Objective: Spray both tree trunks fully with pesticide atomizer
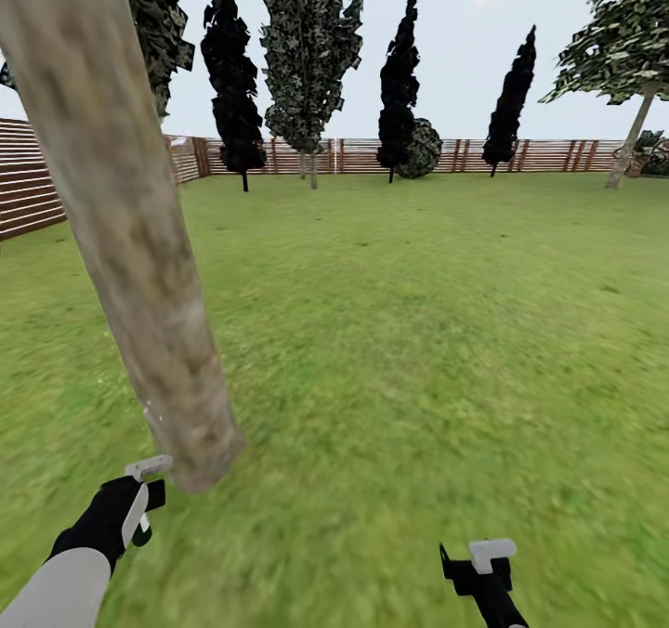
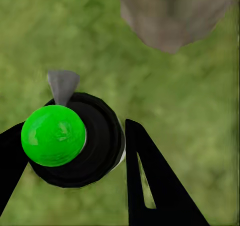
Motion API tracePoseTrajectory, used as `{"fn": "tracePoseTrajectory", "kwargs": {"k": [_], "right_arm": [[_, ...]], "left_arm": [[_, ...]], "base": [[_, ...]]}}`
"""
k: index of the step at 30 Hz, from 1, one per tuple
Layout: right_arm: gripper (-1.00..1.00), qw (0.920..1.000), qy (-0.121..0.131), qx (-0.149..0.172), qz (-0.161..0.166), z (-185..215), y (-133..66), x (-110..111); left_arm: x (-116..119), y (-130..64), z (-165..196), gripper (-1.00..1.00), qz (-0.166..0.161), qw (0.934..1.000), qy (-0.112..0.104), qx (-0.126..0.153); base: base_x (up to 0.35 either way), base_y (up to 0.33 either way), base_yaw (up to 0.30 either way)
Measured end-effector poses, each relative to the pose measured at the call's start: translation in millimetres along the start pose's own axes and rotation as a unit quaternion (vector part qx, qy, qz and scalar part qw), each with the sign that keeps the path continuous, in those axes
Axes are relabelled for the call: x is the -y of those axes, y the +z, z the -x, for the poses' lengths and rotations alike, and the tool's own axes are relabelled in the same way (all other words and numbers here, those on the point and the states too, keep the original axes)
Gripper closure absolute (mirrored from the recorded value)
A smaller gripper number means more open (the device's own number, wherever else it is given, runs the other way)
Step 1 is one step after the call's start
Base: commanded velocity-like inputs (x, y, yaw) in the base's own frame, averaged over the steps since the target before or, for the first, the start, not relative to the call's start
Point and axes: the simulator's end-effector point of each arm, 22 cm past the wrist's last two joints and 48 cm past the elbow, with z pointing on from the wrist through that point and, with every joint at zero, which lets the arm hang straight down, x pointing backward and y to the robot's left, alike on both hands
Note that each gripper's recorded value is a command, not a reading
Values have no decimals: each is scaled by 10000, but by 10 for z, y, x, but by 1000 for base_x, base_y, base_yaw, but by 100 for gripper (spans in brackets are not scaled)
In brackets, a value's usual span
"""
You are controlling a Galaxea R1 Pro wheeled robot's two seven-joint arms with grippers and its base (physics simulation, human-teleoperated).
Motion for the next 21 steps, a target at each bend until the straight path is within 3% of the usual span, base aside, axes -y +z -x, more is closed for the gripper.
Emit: {"fn": "tracePoseTrajectory", "kwargs": {"k": [6,12,21], "right_arm": [[-100,10000,0,-1,1,0,1,-1],[-100,10000,1,-4,2,-3,2,-3],[-100,10000,2,-2,-3,-3,2,2]], "left_arm": [[-10,1,1,100,10,10000,1,1],[-16,3,4,100,24,10000,6,3],[3,3,-4,100,12,10000,10,-2]], "base": [[248,-155,235],[21,-41,274],[0,-254,38]]}}
